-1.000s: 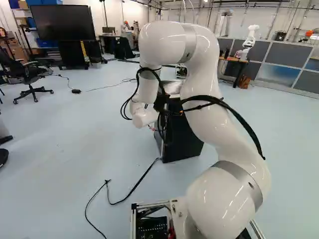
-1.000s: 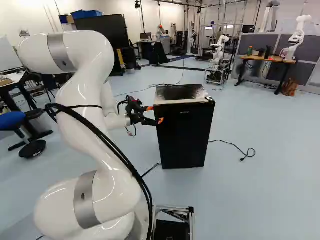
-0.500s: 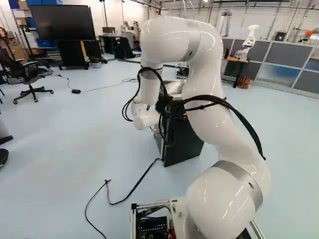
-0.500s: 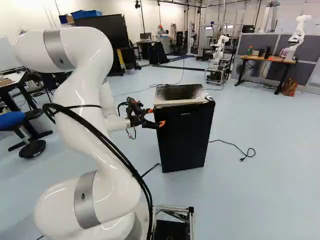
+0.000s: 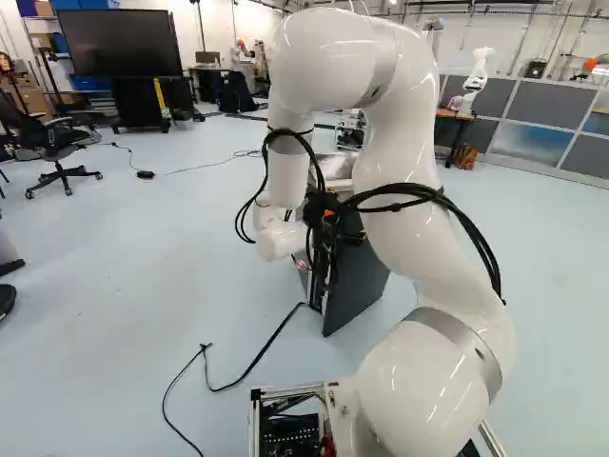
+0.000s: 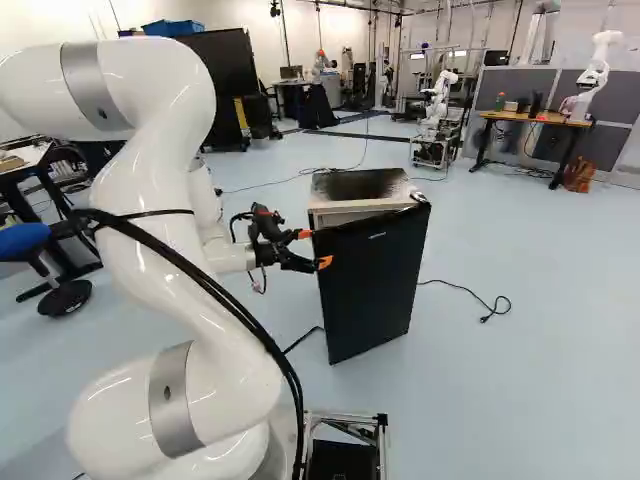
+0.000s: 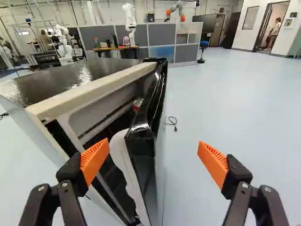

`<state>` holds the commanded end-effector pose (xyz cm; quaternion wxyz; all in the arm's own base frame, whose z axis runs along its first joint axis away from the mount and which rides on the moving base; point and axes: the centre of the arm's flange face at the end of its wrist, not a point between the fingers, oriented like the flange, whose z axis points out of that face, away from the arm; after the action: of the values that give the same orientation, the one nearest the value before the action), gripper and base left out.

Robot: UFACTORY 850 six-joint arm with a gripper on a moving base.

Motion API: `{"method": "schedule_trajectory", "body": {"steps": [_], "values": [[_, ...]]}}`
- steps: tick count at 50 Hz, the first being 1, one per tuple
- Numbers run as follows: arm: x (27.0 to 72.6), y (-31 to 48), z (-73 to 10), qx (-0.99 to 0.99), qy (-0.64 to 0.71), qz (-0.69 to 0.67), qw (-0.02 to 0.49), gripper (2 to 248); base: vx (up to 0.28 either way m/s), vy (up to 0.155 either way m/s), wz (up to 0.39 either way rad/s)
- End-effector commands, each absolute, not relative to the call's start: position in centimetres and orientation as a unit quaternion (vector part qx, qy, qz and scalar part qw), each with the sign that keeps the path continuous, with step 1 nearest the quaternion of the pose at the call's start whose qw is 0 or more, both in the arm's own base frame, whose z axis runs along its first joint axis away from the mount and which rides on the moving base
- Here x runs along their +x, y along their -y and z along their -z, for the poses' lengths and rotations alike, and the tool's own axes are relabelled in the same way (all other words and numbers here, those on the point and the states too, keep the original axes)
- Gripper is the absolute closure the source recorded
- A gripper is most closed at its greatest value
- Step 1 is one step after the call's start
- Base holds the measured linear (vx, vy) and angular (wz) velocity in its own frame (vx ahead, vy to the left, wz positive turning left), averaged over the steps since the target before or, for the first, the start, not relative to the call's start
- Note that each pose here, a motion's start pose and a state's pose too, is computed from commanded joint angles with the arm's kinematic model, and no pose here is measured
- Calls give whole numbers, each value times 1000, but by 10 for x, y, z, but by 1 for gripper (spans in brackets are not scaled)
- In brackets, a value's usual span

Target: Grab a drink from the fridge

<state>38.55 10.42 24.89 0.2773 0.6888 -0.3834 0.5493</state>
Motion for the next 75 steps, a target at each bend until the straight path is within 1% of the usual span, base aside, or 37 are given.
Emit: {"method": "schedule_trajectory", "body": {"steps": [16, 22, 75], "values": [[341, -99, -249, 694, 375, -535, 302, 3, 0, 0, 0], [330, -96, -249, 693, 376, -531, 311, 3, 0, 0, 0], [321, -92, -249, 679, 398, -521, 332, 3, 0, 0, 0]]}}
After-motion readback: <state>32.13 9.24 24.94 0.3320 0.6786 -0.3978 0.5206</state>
